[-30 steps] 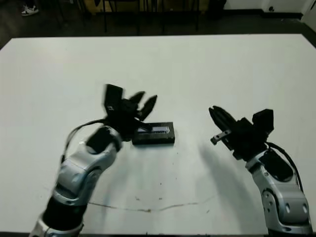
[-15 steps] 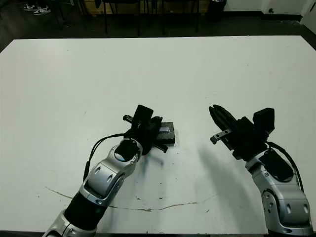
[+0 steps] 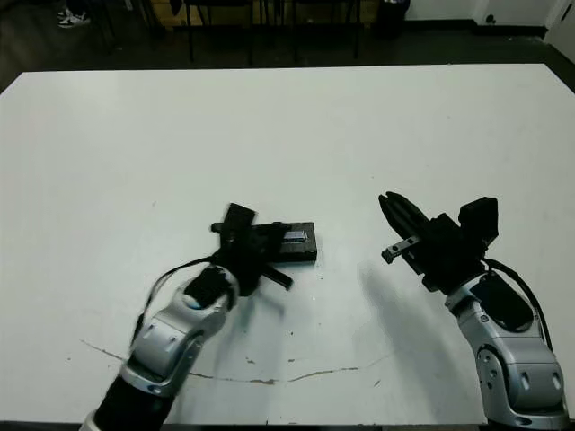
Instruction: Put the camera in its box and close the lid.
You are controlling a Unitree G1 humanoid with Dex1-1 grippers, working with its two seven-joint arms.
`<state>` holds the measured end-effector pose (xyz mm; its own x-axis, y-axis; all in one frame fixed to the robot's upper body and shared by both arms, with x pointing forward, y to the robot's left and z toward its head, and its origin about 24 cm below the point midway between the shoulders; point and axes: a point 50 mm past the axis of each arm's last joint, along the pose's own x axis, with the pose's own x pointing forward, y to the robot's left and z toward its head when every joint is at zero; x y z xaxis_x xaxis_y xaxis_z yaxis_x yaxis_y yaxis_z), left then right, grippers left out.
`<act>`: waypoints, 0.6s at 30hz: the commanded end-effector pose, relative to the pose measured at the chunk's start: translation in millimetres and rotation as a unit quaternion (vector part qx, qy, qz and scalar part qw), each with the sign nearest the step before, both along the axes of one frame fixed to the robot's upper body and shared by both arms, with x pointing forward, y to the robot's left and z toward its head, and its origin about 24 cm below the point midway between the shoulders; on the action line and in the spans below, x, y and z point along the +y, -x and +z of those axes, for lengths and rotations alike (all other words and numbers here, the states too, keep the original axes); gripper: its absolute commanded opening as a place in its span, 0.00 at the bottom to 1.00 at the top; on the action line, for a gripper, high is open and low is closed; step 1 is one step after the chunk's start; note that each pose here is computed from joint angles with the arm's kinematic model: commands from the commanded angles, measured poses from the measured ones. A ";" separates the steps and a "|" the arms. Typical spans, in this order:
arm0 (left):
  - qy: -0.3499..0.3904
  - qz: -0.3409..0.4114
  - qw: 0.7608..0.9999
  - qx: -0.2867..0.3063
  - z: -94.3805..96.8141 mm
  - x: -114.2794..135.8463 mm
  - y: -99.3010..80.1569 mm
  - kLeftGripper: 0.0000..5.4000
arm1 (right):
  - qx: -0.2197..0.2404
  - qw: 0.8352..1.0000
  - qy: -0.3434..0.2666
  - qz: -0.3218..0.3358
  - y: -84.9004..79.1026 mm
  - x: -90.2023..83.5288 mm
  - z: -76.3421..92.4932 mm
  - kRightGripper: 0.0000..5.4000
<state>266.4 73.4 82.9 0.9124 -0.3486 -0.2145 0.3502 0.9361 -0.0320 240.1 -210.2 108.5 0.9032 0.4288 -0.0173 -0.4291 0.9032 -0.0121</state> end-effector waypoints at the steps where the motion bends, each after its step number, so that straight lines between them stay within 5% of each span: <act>1: 0.025 0.050 0.996 -0.076 31.4 22.4 -12.2 0.00 | 0.010 1.000 -0.003 -0.016 0.1 0.9 -0.3 0.00; 10: 0.049 0.112 0.961 -0.248 72.5 68.6 -14.2 0.00 | -0.002 0.999 -0.012 -0.052 -4.4 20.9 1.7 0.00; 18: -0.051 0.047 0.972 -0.226 31.4 107.9 8.9 0.00 | -0.067 0.995 0.021 -0.078 -4.7 38.6 -8.0 0.00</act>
